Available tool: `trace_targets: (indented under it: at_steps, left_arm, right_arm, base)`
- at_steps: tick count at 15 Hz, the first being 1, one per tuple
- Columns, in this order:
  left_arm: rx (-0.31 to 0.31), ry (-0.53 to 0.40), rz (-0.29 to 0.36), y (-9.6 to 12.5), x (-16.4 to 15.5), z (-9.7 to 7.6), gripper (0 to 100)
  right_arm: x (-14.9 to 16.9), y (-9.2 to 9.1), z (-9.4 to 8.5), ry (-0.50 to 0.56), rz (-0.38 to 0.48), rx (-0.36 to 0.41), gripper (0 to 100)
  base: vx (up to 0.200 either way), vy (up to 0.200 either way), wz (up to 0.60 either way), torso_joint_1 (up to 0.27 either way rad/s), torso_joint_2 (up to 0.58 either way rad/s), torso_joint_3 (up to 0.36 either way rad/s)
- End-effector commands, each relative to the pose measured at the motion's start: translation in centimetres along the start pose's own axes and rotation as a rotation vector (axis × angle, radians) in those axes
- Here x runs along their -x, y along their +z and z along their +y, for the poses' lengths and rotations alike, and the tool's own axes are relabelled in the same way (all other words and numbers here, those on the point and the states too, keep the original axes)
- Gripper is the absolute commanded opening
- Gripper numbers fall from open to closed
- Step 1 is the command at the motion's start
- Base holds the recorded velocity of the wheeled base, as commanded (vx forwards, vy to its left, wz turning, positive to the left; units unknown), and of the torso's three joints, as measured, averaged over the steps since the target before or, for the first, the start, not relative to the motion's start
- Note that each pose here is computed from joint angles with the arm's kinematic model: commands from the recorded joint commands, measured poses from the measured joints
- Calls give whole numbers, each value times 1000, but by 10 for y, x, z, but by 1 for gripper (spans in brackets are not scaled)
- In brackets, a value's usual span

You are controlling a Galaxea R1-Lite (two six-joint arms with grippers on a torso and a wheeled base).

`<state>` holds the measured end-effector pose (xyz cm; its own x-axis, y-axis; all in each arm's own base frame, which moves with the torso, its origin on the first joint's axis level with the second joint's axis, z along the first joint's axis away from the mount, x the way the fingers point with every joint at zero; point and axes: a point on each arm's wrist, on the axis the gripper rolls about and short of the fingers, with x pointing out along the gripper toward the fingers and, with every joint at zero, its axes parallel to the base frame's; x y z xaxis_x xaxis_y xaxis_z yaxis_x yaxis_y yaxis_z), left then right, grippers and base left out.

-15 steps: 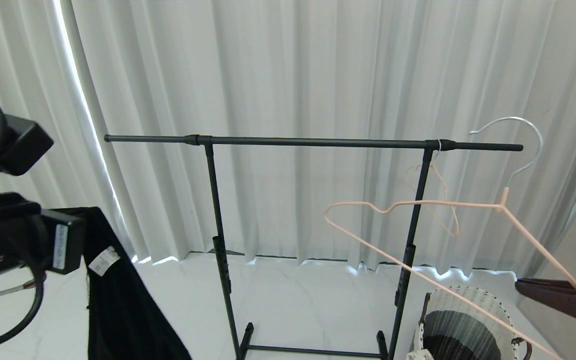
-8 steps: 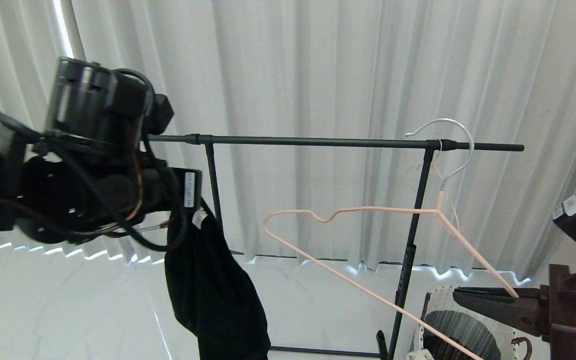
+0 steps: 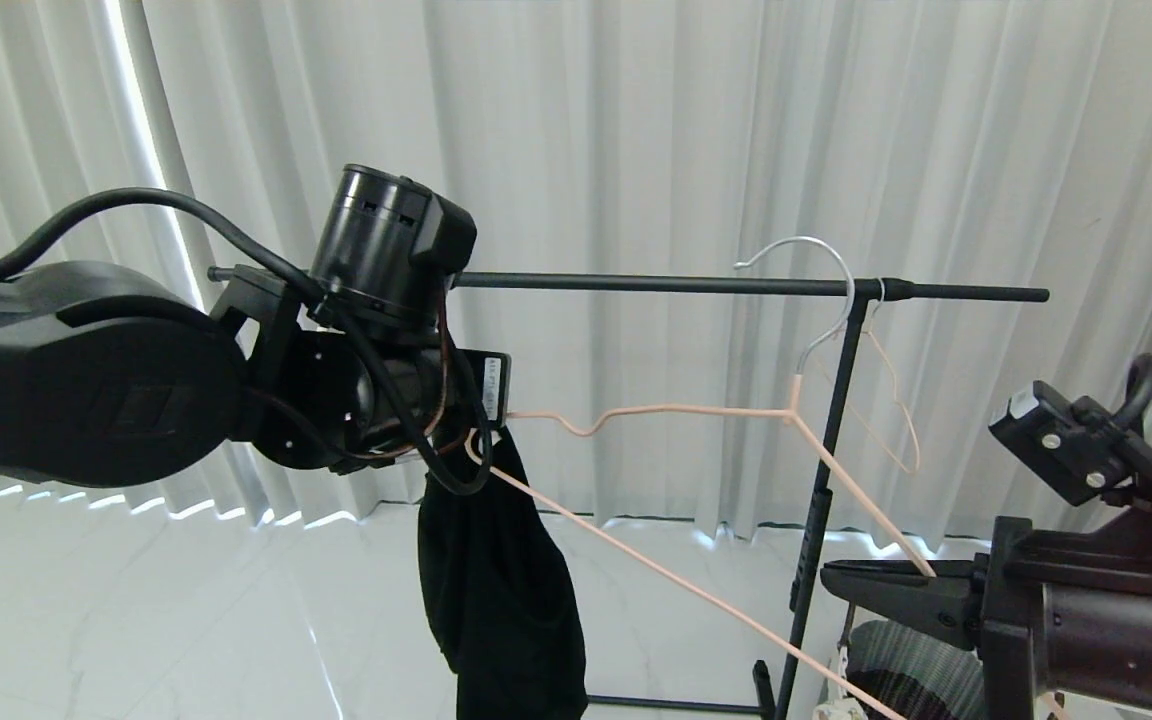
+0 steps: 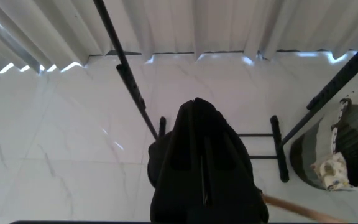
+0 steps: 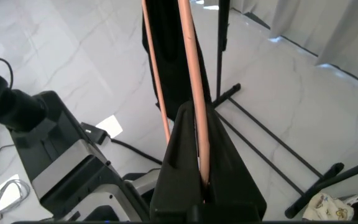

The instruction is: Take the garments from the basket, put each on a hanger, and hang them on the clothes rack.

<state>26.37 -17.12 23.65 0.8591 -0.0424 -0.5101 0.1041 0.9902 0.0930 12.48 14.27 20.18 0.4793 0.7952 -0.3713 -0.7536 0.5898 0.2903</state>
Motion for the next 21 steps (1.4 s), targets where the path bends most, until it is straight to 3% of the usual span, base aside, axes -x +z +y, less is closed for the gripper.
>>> trace_targets:
  at_steps: [1,5,10,14,21]
  left_arm:
    - [14,2,-5,1,0,-1,0]
    - [45,36,-17,2,2,-1,0]
    - [64,23,-24,1,6,-7,0]
    - [76,68,-32,0,6,-8,0]
    - [54,-5,-49,-3,21,-27,0]
  right_arm:
    - [-6,-1,-2,-8,20,-6,0]
    - [-18,5,-5,-11,-15,-4,0]
    - [-31,10,-6,-13,-14,-4,0]
    - [-36,12,-7,-15,-11,-3,0]
    - [-56,17,-3,5,12,11,0]
  base:
    - [0,0,0,0,0,0]
    - [0,0,0,0,0,0]
    - [0,0,0,0,0,0]
    - [0,0,0,0,0,0]
    - [0,0,0,0,0,0]
